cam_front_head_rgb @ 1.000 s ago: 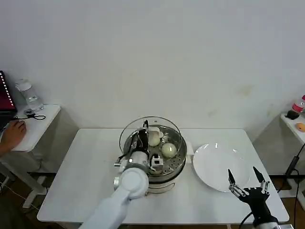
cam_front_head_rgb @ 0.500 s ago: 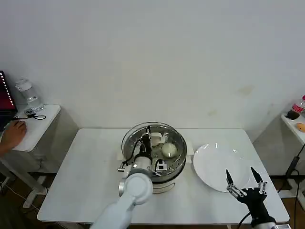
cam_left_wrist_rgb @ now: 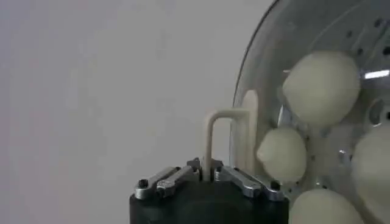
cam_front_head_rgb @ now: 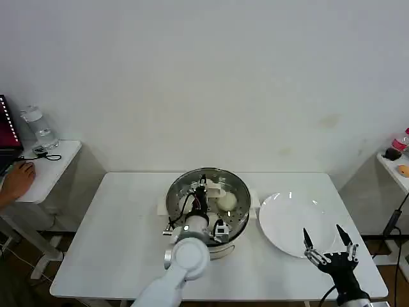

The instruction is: Take steamed baozi put them in steamer then cover it.

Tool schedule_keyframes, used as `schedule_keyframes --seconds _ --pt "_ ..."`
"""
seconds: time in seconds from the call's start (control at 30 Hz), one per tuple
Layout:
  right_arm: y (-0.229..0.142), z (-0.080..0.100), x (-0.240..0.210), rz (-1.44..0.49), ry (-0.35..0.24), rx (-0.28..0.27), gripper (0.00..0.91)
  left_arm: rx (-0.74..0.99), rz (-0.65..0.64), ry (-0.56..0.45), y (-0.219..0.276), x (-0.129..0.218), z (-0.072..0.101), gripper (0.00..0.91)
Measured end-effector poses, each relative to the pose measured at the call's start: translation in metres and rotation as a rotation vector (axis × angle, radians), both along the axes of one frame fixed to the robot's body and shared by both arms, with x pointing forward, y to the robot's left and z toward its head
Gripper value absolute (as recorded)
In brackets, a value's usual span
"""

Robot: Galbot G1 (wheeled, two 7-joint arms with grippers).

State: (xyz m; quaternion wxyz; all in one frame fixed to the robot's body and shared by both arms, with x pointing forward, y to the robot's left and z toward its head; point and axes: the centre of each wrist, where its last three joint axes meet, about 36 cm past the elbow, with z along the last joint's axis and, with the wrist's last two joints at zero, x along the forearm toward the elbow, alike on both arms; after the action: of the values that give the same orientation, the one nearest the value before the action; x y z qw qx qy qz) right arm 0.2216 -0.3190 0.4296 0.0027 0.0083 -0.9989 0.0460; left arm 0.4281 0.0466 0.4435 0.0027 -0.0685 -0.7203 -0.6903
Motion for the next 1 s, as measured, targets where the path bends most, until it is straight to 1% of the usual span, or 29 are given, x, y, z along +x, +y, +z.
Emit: schedule_keyframes --seconds 0.1,0.13,0.17,0.53,0.77,1.0 --pt "0.000 0.000 -0.001 0.000 0.001 0.000 0.907 0.003 0.003 -0.001 0.000 0.002 0.000 0.000" --pt "0.000 0.000 -0.001 0.001 0.001 0.000 0.907 0.003 0.005 -0.004 0.000 0.003 0.000 0.081" --pt "-0.001 0.000 -0.001 0.001 0.001 -0.001 0.907 0.002 0.005 -0.005 0.000 0.004 0.000 0.907" --pt "-0.001 0.000 -0.001 0.004 0.000 0.001 0.907 -0.007 0.012 -0.003 -0.004 0.004 -0.003 0.907" --pt "0.001 -0.001 -0.001 0.005 0.002 0.002 0.907 -0.011 0.015 -0.015 0.001 0.001 0.002 0.907" --pt "0.002 0.000 -0.002 0.010 0.006 0.000 0.907 -0.023 0.002 -0.016 0.010 -0.010 0.007 0.907"
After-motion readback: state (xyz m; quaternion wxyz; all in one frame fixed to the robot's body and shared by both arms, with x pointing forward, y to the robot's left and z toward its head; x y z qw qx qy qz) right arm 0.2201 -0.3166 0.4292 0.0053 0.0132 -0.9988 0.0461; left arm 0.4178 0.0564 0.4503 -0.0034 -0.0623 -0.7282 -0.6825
